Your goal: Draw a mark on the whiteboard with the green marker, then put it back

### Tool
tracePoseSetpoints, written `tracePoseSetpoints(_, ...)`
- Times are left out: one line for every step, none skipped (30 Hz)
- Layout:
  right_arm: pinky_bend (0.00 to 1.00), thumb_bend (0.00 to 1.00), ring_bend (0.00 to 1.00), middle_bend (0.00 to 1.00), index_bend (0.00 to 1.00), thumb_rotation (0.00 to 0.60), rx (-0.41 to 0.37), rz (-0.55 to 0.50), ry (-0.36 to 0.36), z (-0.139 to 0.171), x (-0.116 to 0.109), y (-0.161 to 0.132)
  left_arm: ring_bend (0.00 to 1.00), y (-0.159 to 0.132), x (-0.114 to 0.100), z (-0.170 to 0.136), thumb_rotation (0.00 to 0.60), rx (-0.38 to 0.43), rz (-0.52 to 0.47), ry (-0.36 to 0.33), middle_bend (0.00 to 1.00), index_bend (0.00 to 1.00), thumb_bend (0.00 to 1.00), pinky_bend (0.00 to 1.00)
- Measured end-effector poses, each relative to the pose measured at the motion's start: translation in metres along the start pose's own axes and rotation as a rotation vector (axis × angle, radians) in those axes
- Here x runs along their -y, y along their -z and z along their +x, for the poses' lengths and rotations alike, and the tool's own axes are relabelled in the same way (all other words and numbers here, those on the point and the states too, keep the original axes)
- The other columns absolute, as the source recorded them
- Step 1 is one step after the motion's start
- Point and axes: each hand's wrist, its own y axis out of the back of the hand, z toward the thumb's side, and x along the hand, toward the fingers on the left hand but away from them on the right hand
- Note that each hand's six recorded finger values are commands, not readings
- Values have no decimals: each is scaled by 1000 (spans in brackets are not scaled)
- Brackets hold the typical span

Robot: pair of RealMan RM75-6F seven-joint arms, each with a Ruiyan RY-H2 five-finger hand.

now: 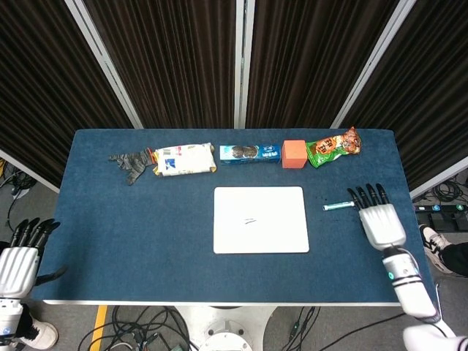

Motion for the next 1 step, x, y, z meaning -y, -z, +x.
tracePoseSetpoints(0, 507, 0, 123, 24, 600, 10, -31, 11, 10, -3, 6, 42, -1, 0, 0, 600, 3, 2, -3, 115, 167, 110, 22)
